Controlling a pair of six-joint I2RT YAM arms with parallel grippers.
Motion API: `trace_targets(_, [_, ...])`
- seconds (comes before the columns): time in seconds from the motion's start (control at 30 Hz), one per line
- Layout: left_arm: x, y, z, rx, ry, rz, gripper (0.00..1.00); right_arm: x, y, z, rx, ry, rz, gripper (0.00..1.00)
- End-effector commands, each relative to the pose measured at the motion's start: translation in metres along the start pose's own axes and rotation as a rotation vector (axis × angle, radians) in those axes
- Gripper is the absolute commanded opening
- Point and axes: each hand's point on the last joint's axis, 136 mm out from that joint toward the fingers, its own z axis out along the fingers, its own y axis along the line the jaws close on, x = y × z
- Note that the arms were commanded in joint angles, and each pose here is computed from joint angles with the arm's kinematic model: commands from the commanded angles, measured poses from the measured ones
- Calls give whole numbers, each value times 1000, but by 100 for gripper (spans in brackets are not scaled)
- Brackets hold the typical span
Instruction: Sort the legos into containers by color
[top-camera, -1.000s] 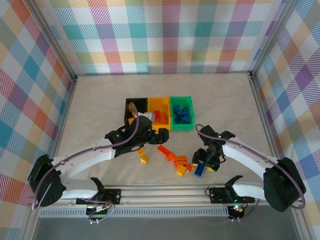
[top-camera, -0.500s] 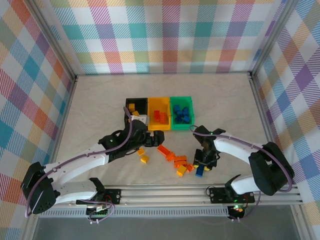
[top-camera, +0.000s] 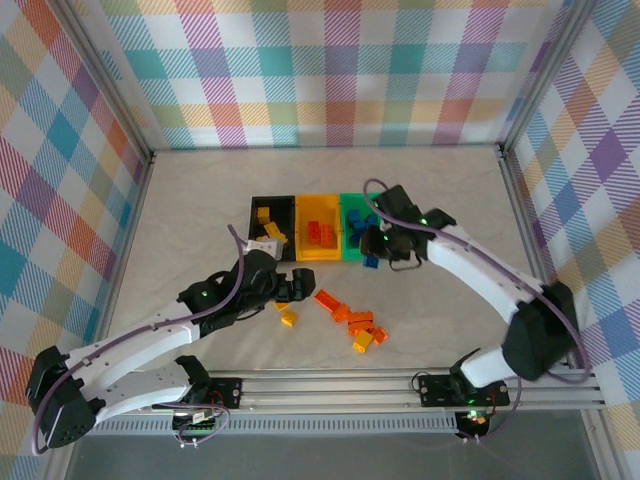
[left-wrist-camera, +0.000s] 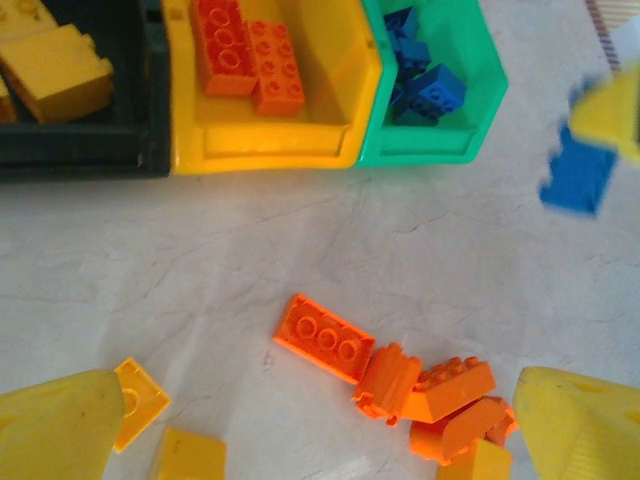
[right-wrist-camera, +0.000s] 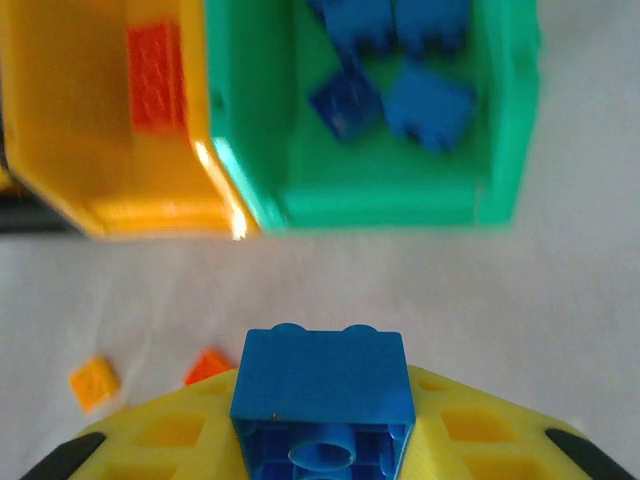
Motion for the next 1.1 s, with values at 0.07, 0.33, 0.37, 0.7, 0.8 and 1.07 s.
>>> trace_targets(0.07, [8, 17, -8, -48, 18, -36, 100, -73, 4, 44, 85, -123, -93, 40])
trace_targets(0.33, [12, 23, -18, -48, 12, -56, 100, -112, 12, 65, 86, -137, -103, 65])
trace_targets(0.37, [12, 23, -18, -46, 14, -56, 100, -114, 15, 59, 69, -151, -108, 67])
trace_targets(0.7, [12, 24, -14, -48, 12, -73, 100, -5, 26, 23, -78, -48, -158, 70])
trace_targets(0.8, [13, 27, -13, -50, 20, -81, 100, 50, 29, 25, -133, 33, -201, 70])
trace_targets(1.07, [16, 37, -12, -69, 27, -98, 100, 140, 51, 41, -213, 217, -473, 74])
